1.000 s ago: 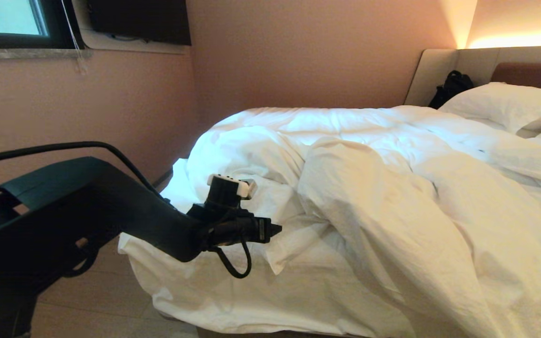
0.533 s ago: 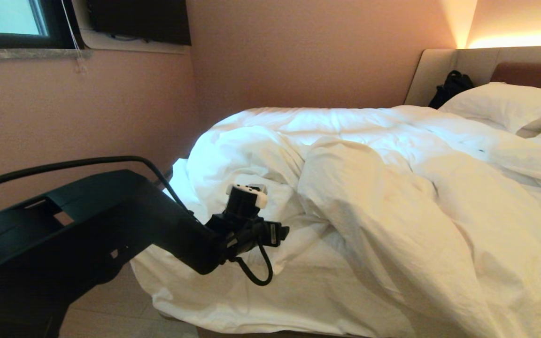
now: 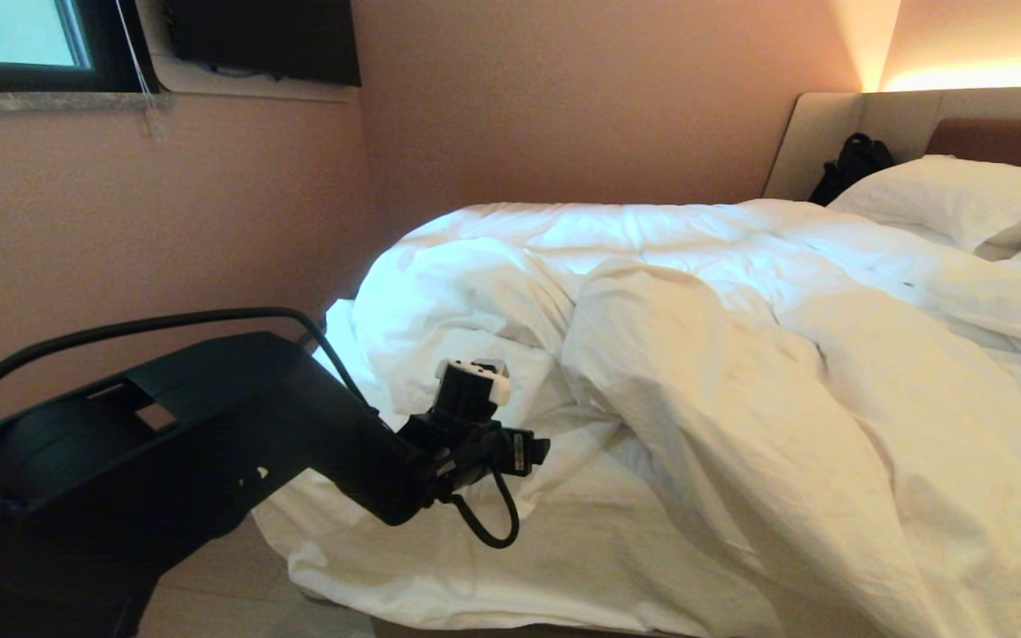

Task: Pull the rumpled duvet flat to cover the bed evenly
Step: Hold the folded corner of the quilt

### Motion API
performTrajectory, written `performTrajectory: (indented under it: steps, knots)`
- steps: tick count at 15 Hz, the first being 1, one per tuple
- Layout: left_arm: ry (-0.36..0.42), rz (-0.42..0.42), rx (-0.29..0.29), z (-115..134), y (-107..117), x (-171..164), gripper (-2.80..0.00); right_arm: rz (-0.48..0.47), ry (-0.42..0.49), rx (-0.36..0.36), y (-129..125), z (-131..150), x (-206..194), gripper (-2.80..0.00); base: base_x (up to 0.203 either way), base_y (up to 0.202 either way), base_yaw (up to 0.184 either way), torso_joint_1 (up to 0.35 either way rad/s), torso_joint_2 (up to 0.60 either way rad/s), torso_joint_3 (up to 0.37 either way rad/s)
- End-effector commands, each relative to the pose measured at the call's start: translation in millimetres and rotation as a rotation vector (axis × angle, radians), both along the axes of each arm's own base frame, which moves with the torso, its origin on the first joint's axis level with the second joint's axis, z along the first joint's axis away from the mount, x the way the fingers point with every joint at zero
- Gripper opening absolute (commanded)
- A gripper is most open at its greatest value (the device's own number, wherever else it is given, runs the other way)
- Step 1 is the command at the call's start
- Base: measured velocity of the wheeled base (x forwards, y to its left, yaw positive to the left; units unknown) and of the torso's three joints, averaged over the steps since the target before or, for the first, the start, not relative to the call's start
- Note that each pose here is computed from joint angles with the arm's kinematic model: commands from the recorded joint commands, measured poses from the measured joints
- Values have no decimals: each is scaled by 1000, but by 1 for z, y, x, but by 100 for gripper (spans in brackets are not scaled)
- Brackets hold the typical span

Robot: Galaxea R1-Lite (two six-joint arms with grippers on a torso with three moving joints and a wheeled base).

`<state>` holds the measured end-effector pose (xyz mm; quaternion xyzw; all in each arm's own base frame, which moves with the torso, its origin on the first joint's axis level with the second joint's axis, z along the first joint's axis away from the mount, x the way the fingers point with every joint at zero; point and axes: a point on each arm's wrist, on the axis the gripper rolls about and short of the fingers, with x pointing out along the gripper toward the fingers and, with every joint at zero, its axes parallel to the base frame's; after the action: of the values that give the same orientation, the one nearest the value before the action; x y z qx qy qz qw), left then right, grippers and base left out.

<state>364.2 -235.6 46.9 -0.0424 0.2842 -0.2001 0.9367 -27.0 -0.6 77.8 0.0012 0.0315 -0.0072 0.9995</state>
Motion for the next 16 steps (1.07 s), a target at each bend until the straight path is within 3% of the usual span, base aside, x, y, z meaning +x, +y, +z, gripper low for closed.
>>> performTrajectory:
  steps: [1,16]
  knots:
    - [0,1,-1,-2,-1,1,0,0,0,0,0,0,0,-280,0,0,0,0,0,0]
    - [1,4,0,-2,0,1,0,0,0,0,0,0,0,-280,0,0,0,0,0,0]
